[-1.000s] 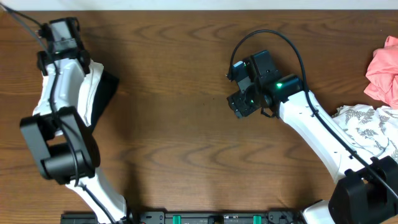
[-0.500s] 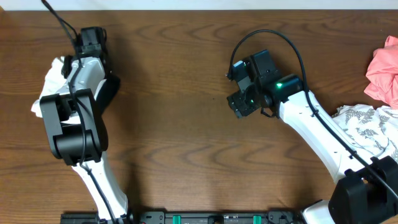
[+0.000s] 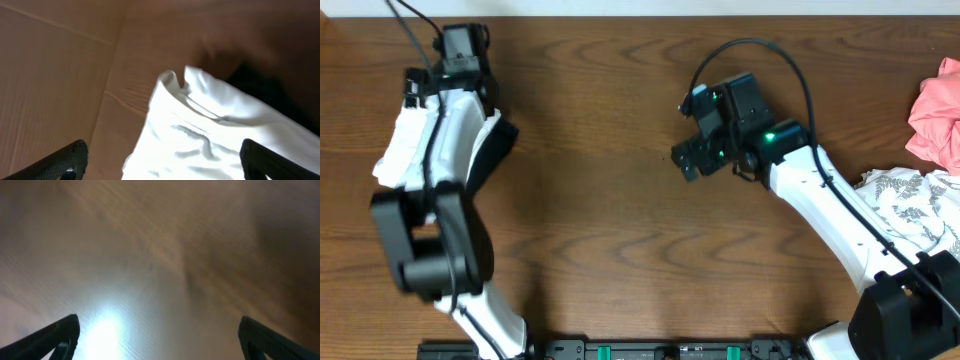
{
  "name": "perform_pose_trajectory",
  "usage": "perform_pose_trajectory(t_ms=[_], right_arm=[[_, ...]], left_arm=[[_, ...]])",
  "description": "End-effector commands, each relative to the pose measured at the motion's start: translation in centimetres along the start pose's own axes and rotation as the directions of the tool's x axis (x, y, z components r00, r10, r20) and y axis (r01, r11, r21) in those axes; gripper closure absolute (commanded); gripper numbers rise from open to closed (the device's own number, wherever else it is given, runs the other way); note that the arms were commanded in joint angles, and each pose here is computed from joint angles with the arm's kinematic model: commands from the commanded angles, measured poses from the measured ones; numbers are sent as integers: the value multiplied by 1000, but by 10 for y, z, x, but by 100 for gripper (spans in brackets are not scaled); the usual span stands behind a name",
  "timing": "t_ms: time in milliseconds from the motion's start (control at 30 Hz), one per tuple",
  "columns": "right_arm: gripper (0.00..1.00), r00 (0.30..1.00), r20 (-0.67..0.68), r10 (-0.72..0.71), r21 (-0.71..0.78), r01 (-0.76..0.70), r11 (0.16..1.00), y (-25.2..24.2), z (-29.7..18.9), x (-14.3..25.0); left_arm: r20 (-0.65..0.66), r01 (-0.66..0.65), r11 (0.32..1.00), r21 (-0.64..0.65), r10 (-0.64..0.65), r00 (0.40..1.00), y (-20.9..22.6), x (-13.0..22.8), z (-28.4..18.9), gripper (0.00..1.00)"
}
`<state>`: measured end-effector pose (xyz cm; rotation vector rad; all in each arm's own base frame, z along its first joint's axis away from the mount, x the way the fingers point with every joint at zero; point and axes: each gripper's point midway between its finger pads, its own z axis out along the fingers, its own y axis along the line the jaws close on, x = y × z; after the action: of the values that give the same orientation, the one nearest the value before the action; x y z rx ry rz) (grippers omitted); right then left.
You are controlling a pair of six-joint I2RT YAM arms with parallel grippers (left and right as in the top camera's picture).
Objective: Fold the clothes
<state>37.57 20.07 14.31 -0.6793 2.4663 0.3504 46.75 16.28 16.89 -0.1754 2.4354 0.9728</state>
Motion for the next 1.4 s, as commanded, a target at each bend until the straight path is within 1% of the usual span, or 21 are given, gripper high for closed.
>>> perform_pose_trajectory(t_ms=[0,100,200,333,400,433,533,667,800,933,1100,1233,1367], right_arm=[[1,982,84,169,62,-174,983,-34,-11,-15],[1,960,151,234,95,-250,964,-65,-18,-25],[1,941,187,283,136,-310,941,-100,-27,-23],[1,916,190,353,185,-386,904,-138,-38,-7],[1,906,165,389,201,-417,886,-149,-41,6],[1,901,145,409,199,-431,880,-151,-43,13],[1,878,91,469,198,-478,856,-150,-53,33],[1,865,106,491,220,-502,836,-151,-83,41],[1,865,169,472,229,-501,835,-137,-125,42],[1,870,240,431,244,-484,841,-118,-158,52],[1,864,317,391,253,-475,843,-98,-178,82],[1,853,371,367,247,-472,846,-81,-184,112],[1,848,392,356,230,-465,855,-69,-183,132]], left_arm=[[66,116,981,157,-128,990,0,-16,-31,2],[55,190,944,270,-212,976,-4,-17,-47,2],[-14,250,872,421,-270,963,-21,-9,-57,2],[-125,292,714,636,-278,952,-52,1,-73,2],[-167,303,647,700,-263,950,-60,8,-81,2],[-196,315,633,707,-252,948,-59,15,-85,2],[-256,349,621,701,-238,937,-47,32,-94,2],[-251,357,628,692,-255,934,-25,40,-112,2],[-164,321,635,702,-294,941,-2,42,-145,2],[-59,256,652,713,-308,949,13,61,-180,2],[71,191,593,782,-389,919,11,85,-222,2],[118,180,597,782,-426,897,8,111,-232,2],[132,175,599,781,-433,892,5,124,-235,2]])
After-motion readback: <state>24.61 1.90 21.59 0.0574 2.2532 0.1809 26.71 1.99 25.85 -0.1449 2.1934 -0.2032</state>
